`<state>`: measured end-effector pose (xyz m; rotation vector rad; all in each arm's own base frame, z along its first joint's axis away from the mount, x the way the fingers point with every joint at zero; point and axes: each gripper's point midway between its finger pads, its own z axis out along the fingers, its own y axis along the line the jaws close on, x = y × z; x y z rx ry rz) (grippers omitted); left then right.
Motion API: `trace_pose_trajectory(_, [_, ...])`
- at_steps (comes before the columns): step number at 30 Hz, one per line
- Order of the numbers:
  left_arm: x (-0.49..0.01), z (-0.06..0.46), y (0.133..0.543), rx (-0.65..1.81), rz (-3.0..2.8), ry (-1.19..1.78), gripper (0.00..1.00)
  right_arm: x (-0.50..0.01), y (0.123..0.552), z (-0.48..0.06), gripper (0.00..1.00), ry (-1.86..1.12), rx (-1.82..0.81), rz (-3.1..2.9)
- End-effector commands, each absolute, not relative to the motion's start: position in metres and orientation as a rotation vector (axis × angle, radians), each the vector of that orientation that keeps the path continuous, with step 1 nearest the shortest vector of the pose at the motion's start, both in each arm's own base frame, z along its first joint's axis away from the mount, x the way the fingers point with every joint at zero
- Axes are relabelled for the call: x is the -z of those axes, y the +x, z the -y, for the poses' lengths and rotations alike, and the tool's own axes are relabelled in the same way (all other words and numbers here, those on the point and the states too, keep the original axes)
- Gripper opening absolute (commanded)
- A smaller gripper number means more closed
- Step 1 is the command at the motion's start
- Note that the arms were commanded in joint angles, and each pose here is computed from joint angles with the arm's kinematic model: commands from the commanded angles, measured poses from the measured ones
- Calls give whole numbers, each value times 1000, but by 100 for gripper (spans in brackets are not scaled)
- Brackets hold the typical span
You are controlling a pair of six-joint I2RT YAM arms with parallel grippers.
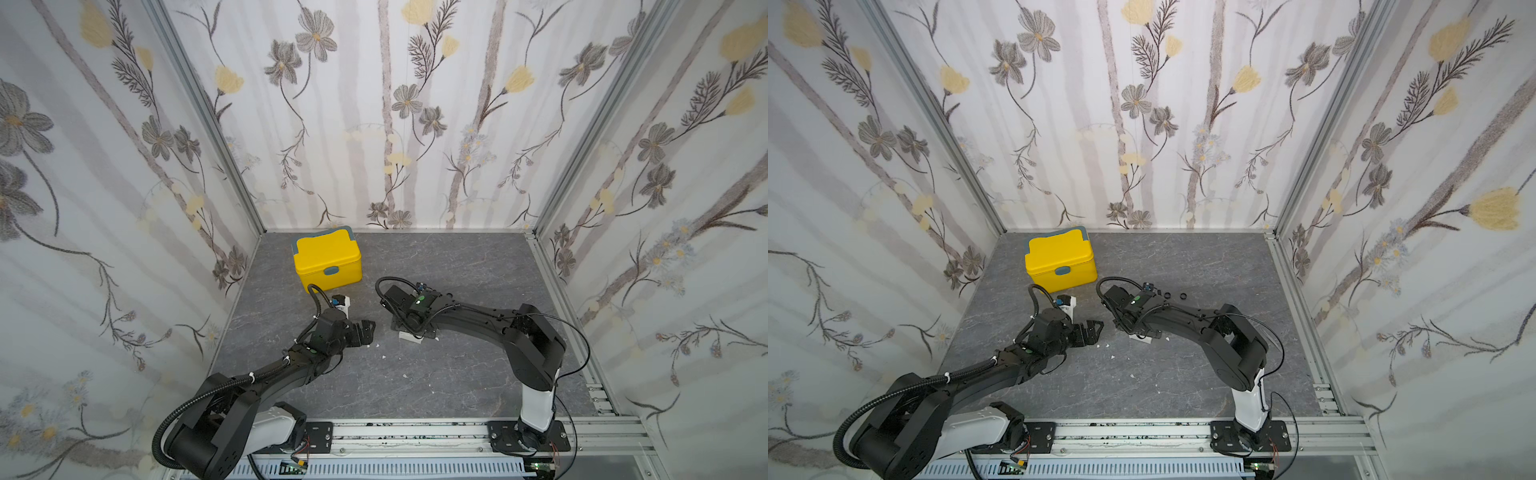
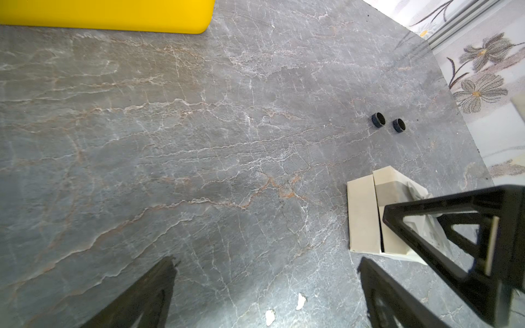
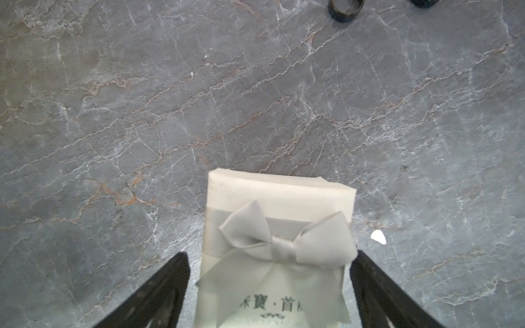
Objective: Take the rings out of the lift-off lid box
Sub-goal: Close the lid on the jewelry box.
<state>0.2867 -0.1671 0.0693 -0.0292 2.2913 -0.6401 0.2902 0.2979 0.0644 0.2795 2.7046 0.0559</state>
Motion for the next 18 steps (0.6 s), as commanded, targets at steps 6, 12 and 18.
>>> trace_pose_trajectory(6, [-73,169,289,658,-2271,-36,100,-76,295,-295,99,267,-53,-2668])
trace_pose_trajectory(12, [-72,169,289,660,-2273,-38,100,-95,300,-299,99,254,-139,-2631])
trace_pose_trajectory(18, [-72,169,289,657,-2276,-35,100,-104,298,-281,100,297,-155,-2609])
